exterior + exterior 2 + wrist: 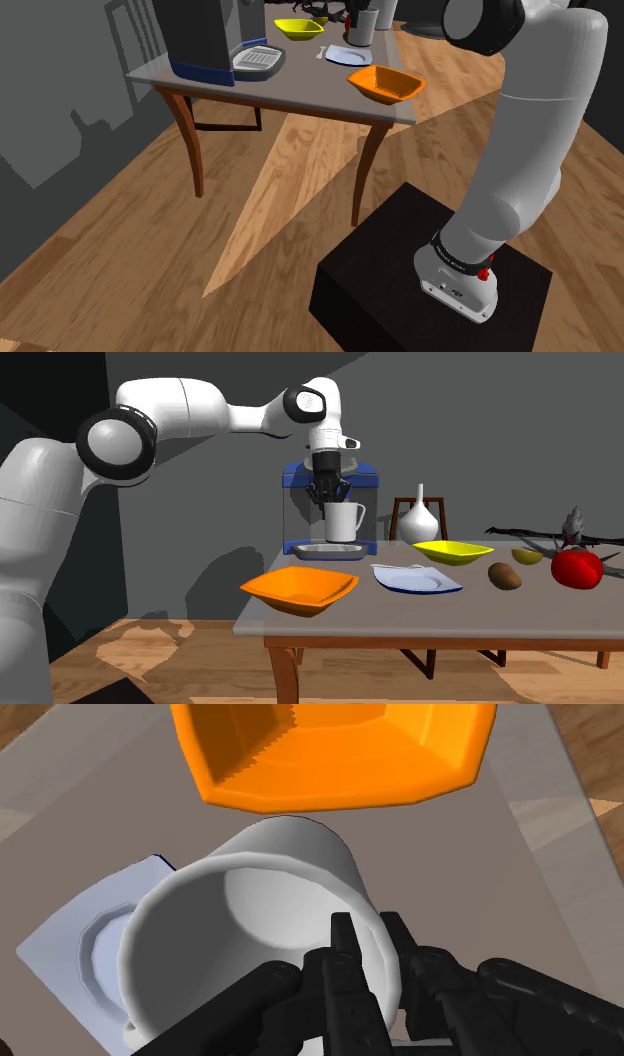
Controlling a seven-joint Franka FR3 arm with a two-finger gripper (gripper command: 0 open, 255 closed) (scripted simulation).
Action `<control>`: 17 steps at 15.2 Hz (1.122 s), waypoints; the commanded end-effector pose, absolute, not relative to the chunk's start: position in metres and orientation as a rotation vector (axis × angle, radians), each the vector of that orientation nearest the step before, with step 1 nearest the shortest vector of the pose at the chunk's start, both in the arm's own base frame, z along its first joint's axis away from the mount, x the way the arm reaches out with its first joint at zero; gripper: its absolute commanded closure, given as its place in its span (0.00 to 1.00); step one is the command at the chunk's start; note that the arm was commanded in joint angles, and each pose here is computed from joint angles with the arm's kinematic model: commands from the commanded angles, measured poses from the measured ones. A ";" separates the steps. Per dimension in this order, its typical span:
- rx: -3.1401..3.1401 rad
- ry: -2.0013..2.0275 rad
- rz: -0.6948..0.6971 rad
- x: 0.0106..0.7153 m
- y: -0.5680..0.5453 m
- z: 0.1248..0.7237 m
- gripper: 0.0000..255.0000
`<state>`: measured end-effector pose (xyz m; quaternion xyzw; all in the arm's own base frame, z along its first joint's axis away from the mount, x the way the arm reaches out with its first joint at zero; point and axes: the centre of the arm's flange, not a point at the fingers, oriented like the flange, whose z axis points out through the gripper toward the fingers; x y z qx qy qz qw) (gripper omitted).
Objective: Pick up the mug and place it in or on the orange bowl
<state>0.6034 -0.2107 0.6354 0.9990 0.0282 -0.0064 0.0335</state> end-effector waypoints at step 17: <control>3.073 0.087 -0.018 0.460 -0.210 0.620 1.00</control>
